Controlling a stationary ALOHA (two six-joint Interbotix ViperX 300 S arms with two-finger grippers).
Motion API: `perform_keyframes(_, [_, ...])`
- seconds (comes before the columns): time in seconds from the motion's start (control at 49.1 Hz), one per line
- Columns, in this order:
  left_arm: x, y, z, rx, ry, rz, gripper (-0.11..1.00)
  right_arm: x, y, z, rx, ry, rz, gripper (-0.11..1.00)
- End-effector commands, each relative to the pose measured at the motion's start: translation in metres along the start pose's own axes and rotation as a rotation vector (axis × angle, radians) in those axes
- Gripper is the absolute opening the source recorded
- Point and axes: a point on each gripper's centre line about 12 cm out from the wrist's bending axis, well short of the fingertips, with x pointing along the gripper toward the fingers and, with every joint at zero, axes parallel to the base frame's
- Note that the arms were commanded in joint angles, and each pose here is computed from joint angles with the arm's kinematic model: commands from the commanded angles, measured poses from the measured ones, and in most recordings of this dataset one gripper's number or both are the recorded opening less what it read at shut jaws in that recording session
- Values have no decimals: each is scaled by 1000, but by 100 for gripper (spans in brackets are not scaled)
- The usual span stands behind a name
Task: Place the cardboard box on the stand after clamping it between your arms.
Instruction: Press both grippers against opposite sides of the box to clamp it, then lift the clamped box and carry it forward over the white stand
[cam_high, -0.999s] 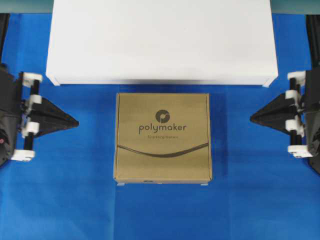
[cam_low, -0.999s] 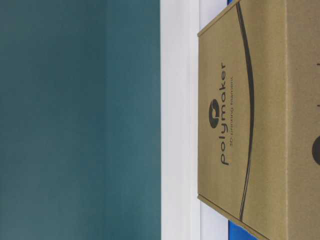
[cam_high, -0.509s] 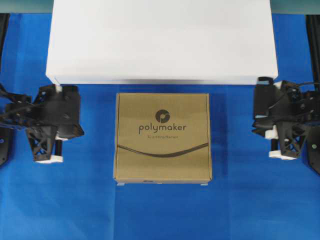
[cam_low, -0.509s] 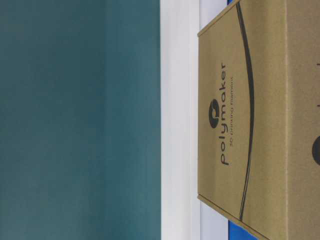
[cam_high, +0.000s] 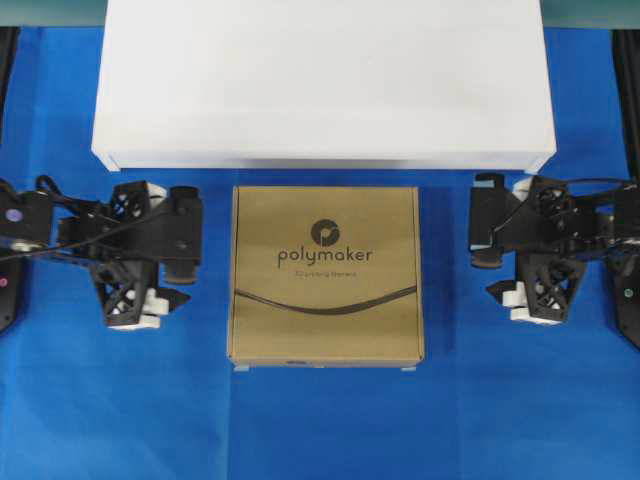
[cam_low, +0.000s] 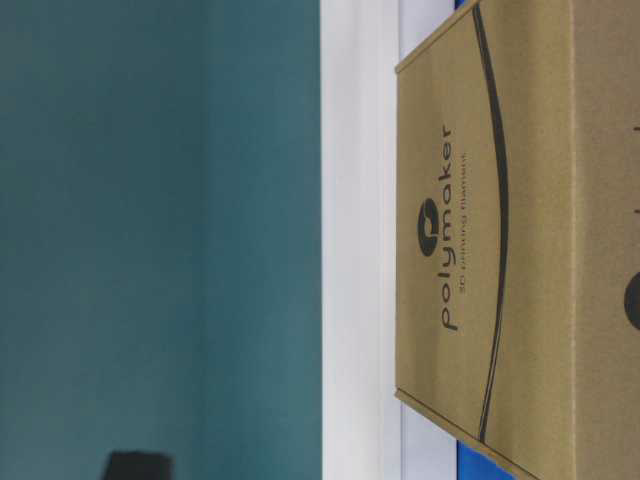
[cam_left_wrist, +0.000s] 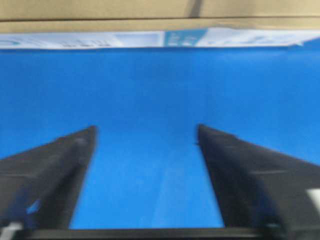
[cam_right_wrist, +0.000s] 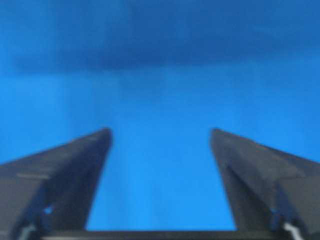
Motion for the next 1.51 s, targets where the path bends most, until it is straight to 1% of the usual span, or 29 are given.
perform_keyframes(0.0, [8,3,8,5,-10,6,88,6,0,5,0,-23,-1,99])
perform_keyframes(0.041, [11,4,10,8,-10,7,90,10,0,7,0,-28,-1,98])
perform_keyframes(0.224, [31,4,19,5,-15,5,90,29,0,19,-6,-29,-2,99])
perform_keyframes(0.387, [43,3,26,4,-3,3,90,47,0,35,-9,-46,-2,99])
perform_keyframes(0.55, [49,3,31,12,0,2,90,62,1,55,-12,-91,0,99])
perform_keyframes(0.774, [51,4,41,13,-15,4,89,67,2,76,-13,-118,1,99])
perform_keyframes(0.897, [52,4,48,15,-24,4,89,67,2,75,-13,-107,1,99])
perform_keyframes(1.08, [53,3,61,17,-47,3,89,66,1,75,-12,-98,0,99])
perform_keyframes(1.182, [50,4,69,15,-61,5,89,61,1,78,-7,-92,0,99])
perform_keyframes(1.345, [32,7,86,11,-64,11,89,36,0,95,-2,-87,-1,98])
perform_keyframes(1.488, [1,9,107,2,-58,17,89,3,0,113,0,-78,0,98])
